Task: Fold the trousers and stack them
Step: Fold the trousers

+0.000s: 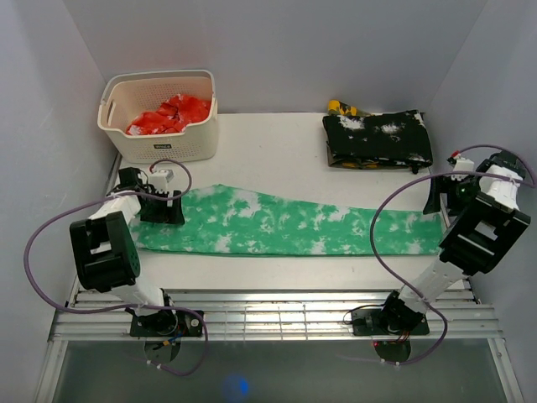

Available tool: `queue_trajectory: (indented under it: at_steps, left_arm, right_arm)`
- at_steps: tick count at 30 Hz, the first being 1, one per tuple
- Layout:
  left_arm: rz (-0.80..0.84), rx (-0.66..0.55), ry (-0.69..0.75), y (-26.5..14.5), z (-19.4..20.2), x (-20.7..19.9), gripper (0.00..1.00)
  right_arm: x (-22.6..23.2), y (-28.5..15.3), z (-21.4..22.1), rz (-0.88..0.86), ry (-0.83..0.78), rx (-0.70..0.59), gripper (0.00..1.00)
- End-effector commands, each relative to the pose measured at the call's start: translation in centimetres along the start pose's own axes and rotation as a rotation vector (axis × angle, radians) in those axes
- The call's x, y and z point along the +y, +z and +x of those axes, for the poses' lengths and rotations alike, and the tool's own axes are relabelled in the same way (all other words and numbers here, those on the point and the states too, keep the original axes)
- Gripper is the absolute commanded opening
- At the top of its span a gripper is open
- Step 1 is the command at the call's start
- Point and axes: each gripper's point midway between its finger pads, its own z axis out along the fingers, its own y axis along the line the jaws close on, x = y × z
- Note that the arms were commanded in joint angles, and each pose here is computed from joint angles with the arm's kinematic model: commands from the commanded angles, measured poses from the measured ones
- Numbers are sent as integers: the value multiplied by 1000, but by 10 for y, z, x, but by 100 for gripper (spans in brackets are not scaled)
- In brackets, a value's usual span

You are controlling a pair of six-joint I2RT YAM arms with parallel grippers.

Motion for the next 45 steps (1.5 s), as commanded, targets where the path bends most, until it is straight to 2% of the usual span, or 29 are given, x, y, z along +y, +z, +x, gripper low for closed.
queue_trajectory:
  at_steps: [1, 5, 8, 9, 14, 15, 20, 23, 26, 27, 29, 30, 33, 39, 41, 45]
  left_arm:
    - [-158, 80, -87, 11, 27, 43, 93]
    - [-193, 90, -128, 9, 34, 64, 93]
    - [-168, 88, -136, 9, 35, 60, 93]
    - [-149, 78, -142, 9, 34, 56, 93]
    - [-124, 70, -153, 7, 34, 49, 93]
    - [-120, 70, -147, 6, 34, 48, 93]
    - [-125, 64, -146, 3, 33, 47, 93]
    - [-118, 54, -151, 1, 30, 46, 93]
    - [-105, 52, -156, 0, 27, 44, 93]
    - [-105, 43, -154, -1, 24, 44, 93]
    - [-98, 35, -145, -3, 22, 42, 94]
    - [-83, 22, -138, -4, 19, 39, 96]
    - [-73, -45, -97, -18, 4, 33, 98]
    - [-78, -297, 57, -76, -47, 9, 98]
    - [-88, -351, 110, -95, -56, 1, 98]
    - [-98, -364, 116, -102, -50, -5, 98]
  right_arm:
    - [-18, 6, 19, -8, 98, 68, 93]
    - [-23, 6, 41, 46, 76, 81, 92]
    - [-11, 11, 53, 3, 71, 104, 100]
    - [-6, 16, 63, -14, 84, 124, 94]
    - [3, 35, 85, -44, 121, 163, 84]
    - [8, 40, 88, -70, 136, 166, 79]
    - [20, 62, 98, -126, 184, 209, 74]
    - [36, 75, 105, -170, 191, 238, 64]
    - [56, 74, 96, -248, 199, 217, 49]
    - [57, 71, 91, -255, 200, 205, 39]
    - [53, 57, 75, -234, 169, 166, 26]
    - [49, 51, 70, -213, 150, 152, 9]
    - [28, 23, 49, -110, 81, 93, 8]
    - [-26, -33, 23, 128, -25, 26, 8]
    - [-34, -42, 21, 144, -23, 23, 8]
    - [-9, -52, 7, 50, -9, -17, 8]
